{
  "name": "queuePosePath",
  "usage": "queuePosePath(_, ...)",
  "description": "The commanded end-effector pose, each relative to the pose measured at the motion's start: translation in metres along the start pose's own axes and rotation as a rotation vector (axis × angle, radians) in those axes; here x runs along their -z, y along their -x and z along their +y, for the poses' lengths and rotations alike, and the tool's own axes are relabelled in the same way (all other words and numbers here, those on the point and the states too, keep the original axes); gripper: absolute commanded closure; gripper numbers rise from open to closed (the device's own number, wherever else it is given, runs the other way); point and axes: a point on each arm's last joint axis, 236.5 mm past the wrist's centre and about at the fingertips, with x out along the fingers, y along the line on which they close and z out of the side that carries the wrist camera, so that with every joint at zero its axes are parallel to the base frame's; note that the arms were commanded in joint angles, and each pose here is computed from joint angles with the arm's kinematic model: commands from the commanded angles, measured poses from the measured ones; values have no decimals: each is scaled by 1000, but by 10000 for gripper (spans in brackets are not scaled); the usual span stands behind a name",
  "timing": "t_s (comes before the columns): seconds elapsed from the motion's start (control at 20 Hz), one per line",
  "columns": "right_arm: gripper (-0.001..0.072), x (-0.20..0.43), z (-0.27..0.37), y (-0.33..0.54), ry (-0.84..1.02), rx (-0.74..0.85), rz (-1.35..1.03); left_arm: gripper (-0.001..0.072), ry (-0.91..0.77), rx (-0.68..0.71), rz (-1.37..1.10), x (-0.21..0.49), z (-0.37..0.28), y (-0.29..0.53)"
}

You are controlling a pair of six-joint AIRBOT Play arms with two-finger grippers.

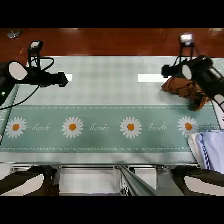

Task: Fold the shirts.

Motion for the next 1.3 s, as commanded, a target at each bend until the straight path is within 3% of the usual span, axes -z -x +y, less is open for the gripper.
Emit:
queuePosePath(0.0, 87, -45, -74, -27, -206, 106, -94, 7, -55, -44, -69, -18, 13, -3)
queuePosePath(0.25, 87, 31, -123, -99, -333, 166, 233, 7, -48, -44, -22, -7, 15, -15)
queuePosePath(0.45, 104, 111, -116, -117, -319, 148, 533, 8, -29, -28, 193, 44, 16, -33)
queuePosePath(0.5, 197, 122, -111, -114, -304, 133, 583, 8, -26, -26, 237, 54, 16, -36)
queuePosePath(0.55, 573, 126, -102, -109, -283, 91, 616, 8, -20, -18, 276, 63, 15, -36)
queuePosePath(0.6, 688, 121, -92, -102, -275, 41, 622, 8, -16, -10, 314, 72, 13, -33)
queuePosePath(0.75, 688, 41, -80, -59, -258, -68, 434, 9, -14, -10, 358, 74, 17, -7)
queuePosePath(1.0, 688, -126, -85, 118, -195, -158, -132, 9, -11, 24, 55, 24, -2, 98)
queuePosePath(1.25, 688, -165, -60, 279, -110, -250, -468, 9, -10, 201, -105, 63, -60, 160)
